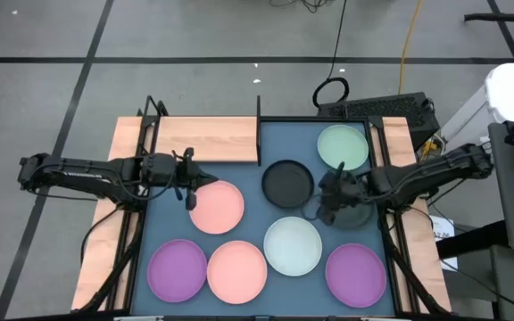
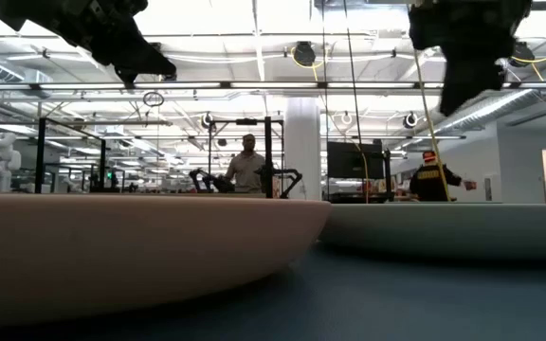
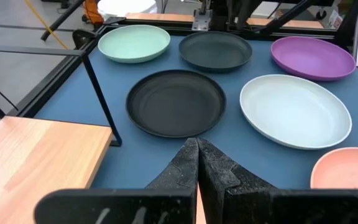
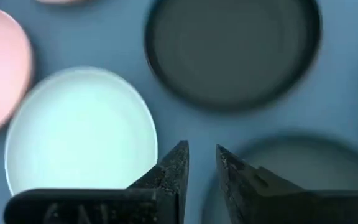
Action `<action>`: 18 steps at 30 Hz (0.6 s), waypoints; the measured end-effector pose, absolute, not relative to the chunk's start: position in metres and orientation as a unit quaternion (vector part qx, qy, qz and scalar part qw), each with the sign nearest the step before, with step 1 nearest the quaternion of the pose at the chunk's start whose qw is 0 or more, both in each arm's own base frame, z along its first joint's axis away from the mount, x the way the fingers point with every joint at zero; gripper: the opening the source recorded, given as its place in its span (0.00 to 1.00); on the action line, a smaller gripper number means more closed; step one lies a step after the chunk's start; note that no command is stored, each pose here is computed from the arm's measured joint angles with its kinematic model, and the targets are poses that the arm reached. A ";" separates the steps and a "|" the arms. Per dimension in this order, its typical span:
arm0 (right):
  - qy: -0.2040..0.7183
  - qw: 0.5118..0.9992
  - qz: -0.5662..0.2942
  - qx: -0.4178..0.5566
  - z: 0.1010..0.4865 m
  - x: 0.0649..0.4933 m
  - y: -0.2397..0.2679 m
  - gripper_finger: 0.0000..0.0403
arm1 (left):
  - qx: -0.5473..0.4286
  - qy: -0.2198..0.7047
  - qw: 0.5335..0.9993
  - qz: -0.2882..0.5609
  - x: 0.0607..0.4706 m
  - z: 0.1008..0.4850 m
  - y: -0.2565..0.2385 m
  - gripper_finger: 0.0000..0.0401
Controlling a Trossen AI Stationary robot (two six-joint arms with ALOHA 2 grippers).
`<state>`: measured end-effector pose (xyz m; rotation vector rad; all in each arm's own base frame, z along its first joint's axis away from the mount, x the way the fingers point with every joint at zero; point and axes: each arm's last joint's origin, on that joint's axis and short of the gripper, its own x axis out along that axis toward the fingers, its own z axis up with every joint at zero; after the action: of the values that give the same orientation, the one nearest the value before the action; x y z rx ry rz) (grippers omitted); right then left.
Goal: Place and stack plates onto a shelf
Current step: Put the right black plate on the shelf
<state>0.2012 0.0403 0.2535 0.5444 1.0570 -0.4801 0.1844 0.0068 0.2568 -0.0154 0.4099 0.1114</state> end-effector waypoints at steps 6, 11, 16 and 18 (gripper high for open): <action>0.563 0.726 -0.249 0.309 0.251 0.204 0.053 0.17 | -0.008 0.203 0.977 0.056 0.184 0.257 0.007 0.01; 0.596 0.697 -0.246 0.314 0.242 0.209 0.058 0.17 | -0.006 0.203 0.977 0.056 0.184 0.257 0.007 0.01; 0.635 0.659 -0.245 0.320 0.235 0.209 0.060 0.17 | -0.005 0.203 0.977 0.056 0.184 0.257 0.007 0.01; 0.651 0.642 -0.240 0.327 0.233 0.208 0.061 0.17 | -0.006 0.204 0.977 0.056 0.184 0.257 0.007 0.01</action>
<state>0.2083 0.0609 0.2333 0.7445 1.4831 -0.5469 0.1844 0.0069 0.2566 -0.0126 0.4104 0.1136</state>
